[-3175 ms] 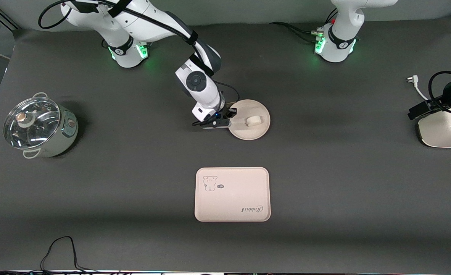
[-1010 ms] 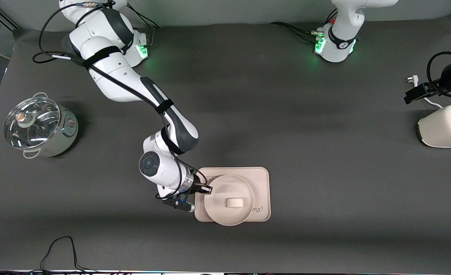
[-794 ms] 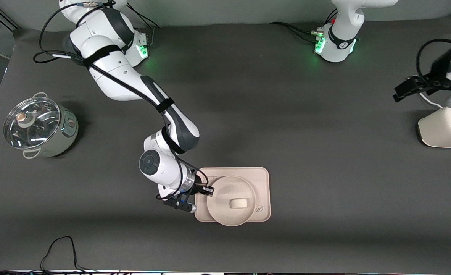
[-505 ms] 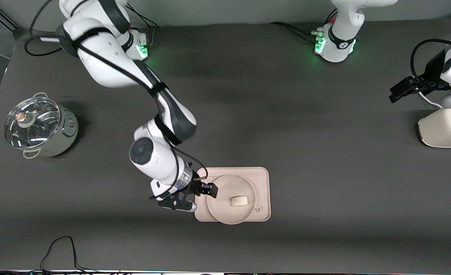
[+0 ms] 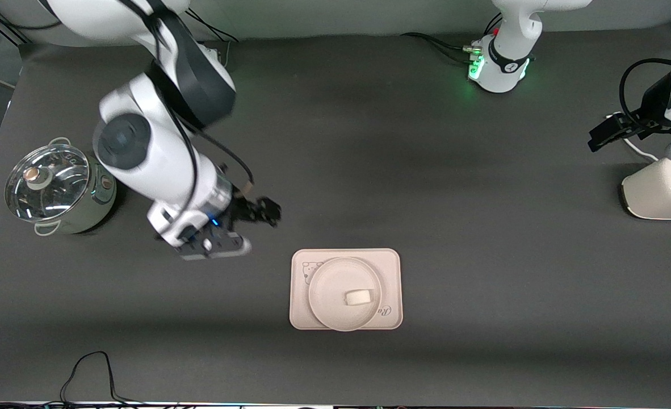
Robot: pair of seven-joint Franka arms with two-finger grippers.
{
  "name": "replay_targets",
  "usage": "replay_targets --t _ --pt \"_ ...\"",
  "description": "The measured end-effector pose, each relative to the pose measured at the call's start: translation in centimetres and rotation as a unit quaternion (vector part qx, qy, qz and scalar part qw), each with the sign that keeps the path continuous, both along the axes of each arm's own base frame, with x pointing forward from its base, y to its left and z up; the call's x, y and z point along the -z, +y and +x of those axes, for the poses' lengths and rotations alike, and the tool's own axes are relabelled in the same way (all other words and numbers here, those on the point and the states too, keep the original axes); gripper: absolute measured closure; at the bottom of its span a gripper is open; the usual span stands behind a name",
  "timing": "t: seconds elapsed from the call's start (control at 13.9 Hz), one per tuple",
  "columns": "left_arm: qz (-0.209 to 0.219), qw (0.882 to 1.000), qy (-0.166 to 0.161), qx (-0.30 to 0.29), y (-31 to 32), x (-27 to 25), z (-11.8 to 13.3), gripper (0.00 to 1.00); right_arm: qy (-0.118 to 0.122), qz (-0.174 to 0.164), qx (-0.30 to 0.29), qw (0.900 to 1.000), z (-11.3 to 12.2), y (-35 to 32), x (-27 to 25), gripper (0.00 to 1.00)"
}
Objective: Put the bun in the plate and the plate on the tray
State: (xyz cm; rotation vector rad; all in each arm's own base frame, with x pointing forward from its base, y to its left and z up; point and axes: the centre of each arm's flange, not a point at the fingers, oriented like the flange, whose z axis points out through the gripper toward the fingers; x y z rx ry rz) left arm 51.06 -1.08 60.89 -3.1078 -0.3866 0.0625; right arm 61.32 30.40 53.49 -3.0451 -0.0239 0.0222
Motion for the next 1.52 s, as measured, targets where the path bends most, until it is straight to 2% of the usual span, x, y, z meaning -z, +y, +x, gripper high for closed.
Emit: replay_targets --t 0.29,0.43,0.58,0.72,1.01,1.52 --pt "-0.003 1.0 0.006 -0.005 0.8 -0.3 -0.3 0.0 -0.011 -0.031 0.029 0.999 -6.2 -6.9 -5.3 0.0" --pt "0.0 1.0 0.004 -0.004 0.8 -0.5 -0.5 0.0 -0.012 -0.052 0.046 0.998 -9.0 -10.8 -5.7 0.0" --pt "0.006 1.0 0.003 -0.003 0.8 -0.5 -0.5 0.0 -0.017 -0.06 0.032 0.998 -10.9 -14.4 -6.1 0.0" --pt "0.01 1.0 0.001 -0.001 0.8 -0.9 -0.2 0.0 -0.02 -0.061 0.024 0.998 -12.0 -18.8 -6.8 0.0" --pt "0.019 1.0 0.016 0.009 -0.1 -1.1 1.0 0.0 -0.001 -0.057 0.048 0.997 -12.6 -24.7 -6.8 0.0" --pt "0.02 1.0 0.017 0.013 -0.5 -1.2 1.4 0.0 0.016 -0.049 0.058 0.997 -12.5 -26.9 -6.0 0.0"
